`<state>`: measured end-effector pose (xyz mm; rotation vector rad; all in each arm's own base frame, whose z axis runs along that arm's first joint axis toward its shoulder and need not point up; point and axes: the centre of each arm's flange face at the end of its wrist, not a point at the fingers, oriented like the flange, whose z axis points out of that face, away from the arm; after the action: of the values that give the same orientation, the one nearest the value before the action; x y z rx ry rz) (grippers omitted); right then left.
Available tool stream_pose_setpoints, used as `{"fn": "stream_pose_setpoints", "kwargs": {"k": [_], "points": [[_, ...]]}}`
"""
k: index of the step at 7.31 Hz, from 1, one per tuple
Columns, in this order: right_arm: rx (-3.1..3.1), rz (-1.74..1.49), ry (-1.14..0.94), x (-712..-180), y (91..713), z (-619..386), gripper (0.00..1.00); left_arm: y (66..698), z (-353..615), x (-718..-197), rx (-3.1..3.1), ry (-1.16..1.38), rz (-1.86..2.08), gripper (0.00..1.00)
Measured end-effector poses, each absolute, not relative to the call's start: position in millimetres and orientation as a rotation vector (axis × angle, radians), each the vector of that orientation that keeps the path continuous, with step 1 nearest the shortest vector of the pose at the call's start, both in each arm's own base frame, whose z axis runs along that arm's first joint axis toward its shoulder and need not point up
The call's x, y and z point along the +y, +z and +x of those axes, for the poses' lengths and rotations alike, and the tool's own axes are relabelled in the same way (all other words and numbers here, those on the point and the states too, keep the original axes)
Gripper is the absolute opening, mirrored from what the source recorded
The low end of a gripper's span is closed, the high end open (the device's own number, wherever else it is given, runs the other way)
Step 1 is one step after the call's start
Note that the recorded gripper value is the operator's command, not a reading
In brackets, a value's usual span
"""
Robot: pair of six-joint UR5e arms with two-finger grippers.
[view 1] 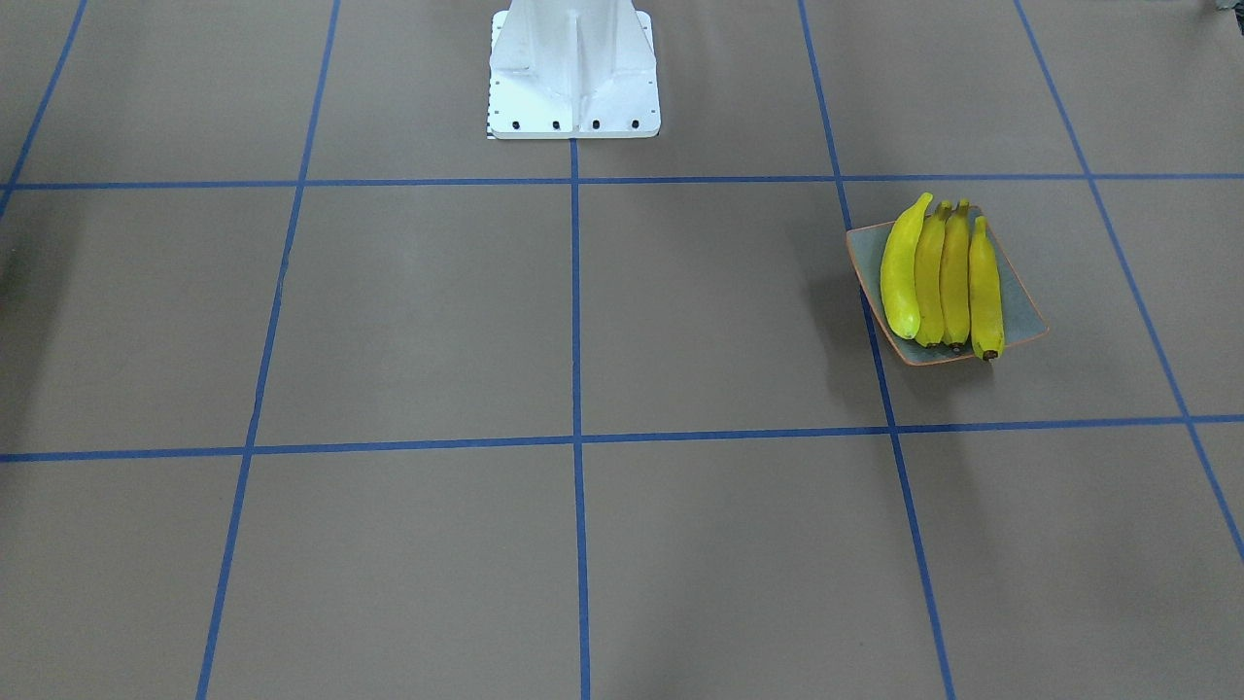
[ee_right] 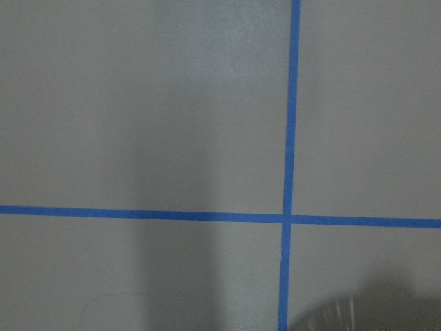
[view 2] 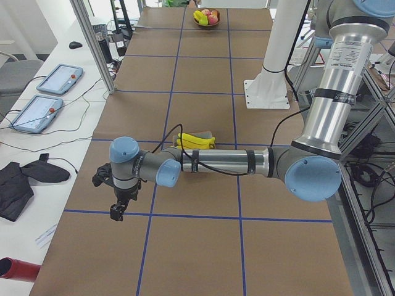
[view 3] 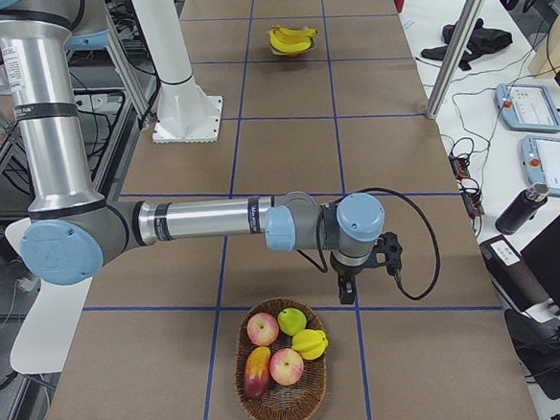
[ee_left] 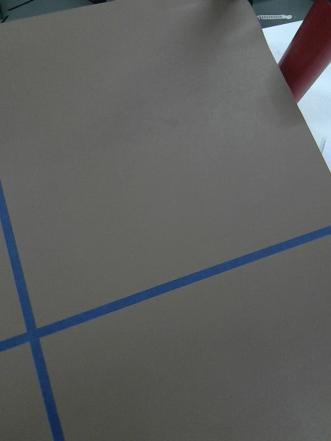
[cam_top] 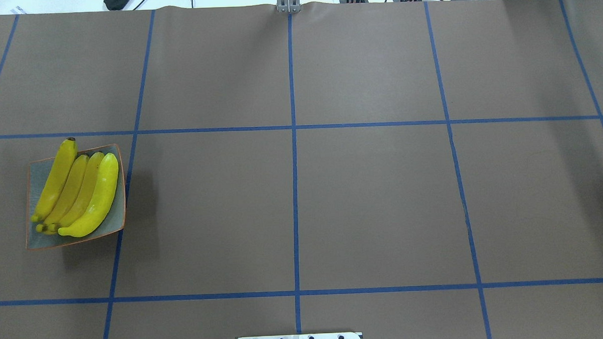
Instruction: Transfer all bananas from basket to plate
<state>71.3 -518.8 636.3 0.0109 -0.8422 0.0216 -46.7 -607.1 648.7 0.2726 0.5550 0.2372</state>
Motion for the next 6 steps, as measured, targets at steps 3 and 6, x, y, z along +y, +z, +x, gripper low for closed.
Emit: {"fn": "stream_pose_setpoints", "kwargs": {"k": [3,6], "points": [[-0.839,-0.002,0.018,-503.3,650.4,76.5,1.0,658.2,-41.7,-592.9,0.614,0.19,0.221,1.0],[-0.842,-0.026,0.038,-495.7,658.2,77.6,0.99,605.0,-37.9,-551.3,0.726,0.105,0.152,1.0]]}}
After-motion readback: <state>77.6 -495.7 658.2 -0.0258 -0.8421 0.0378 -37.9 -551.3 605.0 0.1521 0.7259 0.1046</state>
